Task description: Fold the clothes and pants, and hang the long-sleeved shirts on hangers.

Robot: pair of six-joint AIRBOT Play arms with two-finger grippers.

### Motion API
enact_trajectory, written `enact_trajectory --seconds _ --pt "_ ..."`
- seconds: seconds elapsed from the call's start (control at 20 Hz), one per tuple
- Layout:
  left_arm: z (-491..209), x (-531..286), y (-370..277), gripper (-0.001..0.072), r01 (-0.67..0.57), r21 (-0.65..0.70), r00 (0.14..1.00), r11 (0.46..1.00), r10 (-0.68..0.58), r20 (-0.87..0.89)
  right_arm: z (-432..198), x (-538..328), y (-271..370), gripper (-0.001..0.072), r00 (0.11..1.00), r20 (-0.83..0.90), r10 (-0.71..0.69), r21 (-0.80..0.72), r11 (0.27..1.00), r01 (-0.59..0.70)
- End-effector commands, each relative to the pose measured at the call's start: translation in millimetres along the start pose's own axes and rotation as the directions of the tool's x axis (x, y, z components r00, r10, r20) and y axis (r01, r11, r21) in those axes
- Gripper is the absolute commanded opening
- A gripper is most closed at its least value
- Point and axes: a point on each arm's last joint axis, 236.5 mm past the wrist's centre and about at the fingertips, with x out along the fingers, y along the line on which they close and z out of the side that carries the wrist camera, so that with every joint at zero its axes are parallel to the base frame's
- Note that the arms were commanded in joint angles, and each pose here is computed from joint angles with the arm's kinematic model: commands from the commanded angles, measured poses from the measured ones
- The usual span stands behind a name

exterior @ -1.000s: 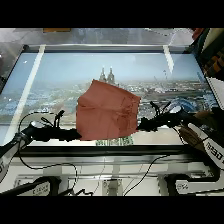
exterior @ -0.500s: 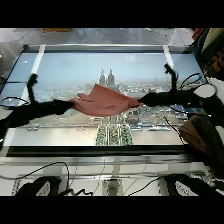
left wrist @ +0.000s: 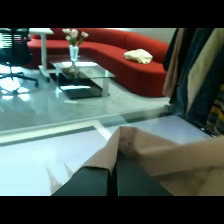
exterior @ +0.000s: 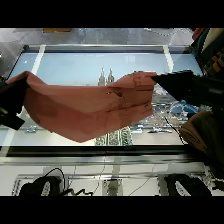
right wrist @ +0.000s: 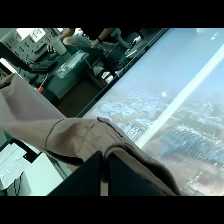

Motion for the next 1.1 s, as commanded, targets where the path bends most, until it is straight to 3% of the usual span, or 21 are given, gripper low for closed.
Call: enact_trajectory --seconds 0.0,0.25,0.4,0.5,0.65,0.85,1.05 --pt "-34.3 6.9 21.5 0.0007 -0.068 -0.056 0.990 0.996 0.060 -0.127 -14.8 -10.2 -14.1 0.0022 0.994 -0.026 -0.105 0.107 0.988 0.107" --pt "-209.4 73.0 43.4 0.0007 -0.075 -0.289 0.850 0.954 -0.090 -0.519 -104.7 21.5 -165.2 0.0022 0.929 -0.145 -0.341 0.404 0.837 0.370" --pt "-304.8 110.2 33.6 0.0007 -0.110 -0.317 0.761 0.942 -0.126 -0.636 -141.4 23.0 -265.4 0.0022 0.839 -0.087 -0.538 0.553 0.674 0.490" --pt "-348.5 125.9 4.8 0.0008 -0.106 -0.358 0.713 0.928 -0.181 -0.678 -155.7 23.3 -297.4 0.0022 0.799 -0.101 -0.593 0.582 0.617 0.530" --pt "-379.4 126.0 -28.8 0.0007 -0.119 -0.417 0.653 0.901 -0.246 -0.717 -171.0 20.8 -323.2 0.0022 0.753 -0.152 -0.640 0.509 0.603 0.615" --pt "-369.0 116.5 -43.3 0.0007 -0.175 -0.508 0.633 0.844 -0.299 -0.715 -205.0 3.4 -325.2 0.0022 0.705 -0.302 -0.642 0.364 0.605 0.708" --pt "-379.4 77.2 -84.8 0.0007 -0.217 -0.568 0.473 0.794 -0.424 -0.773 -253.6 -44.1 -331.0 0.0022 0.582 -0.522 -0.623 0.232 0.553 0.800"
